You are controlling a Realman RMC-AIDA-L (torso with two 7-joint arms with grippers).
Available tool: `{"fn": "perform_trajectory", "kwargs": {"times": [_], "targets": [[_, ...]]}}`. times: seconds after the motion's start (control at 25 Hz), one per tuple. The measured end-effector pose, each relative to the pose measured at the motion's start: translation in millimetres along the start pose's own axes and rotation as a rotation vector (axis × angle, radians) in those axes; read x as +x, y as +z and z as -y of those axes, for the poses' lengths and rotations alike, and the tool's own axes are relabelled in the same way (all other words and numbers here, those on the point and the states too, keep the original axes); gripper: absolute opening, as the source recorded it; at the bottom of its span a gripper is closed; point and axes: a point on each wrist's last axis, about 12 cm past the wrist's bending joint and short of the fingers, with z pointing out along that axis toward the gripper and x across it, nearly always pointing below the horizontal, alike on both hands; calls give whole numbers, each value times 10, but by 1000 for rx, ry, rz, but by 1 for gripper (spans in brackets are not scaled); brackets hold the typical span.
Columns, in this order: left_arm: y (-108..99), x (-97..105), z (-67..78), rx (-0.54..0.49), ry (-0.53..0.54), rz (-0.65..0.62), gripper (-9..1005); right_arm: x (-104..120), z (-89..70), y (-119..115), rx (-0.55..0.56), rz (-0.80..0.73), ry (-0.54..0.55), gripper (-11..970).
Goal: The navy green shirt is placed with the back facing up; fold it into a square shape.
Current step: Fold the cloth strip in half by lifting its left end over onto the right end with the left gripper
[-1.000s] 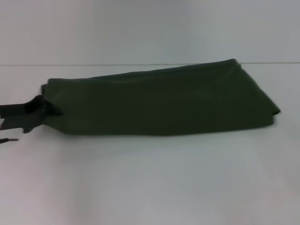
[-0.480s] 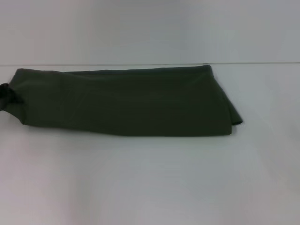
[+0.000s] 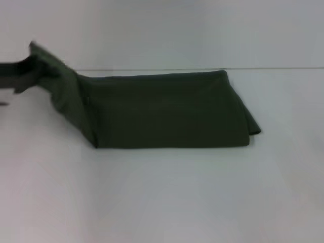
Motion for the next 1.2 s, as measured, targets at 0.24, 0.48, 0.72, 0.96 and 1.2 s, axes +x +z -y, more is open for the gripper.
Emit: {"fn": "perform_trajectory", "kwargs": {"times": [0.24, 0.48, 0.72, 0.96, 1.2], "targets": [[287, -22, 695, 143, 129, -84, 55, 7, -16, 35, -7, -5, -6, 666], [719, 184, 1319, 224, 250, -161, 55, 10, -19, 48, -8, -5, -6, 666], [1143, 496, 1637, 209, 323, -177, 55, 19, -23, 63, -11, -8, -5, 666], [1450, 836, 1760, 186, 429, -258, 55, 30, -30, 70, -16, -16, -1, 666], [1536, 934, 1834, 222, 480, -218, 87, 42, -15, 79, -6, -21, 2, 666]]}}
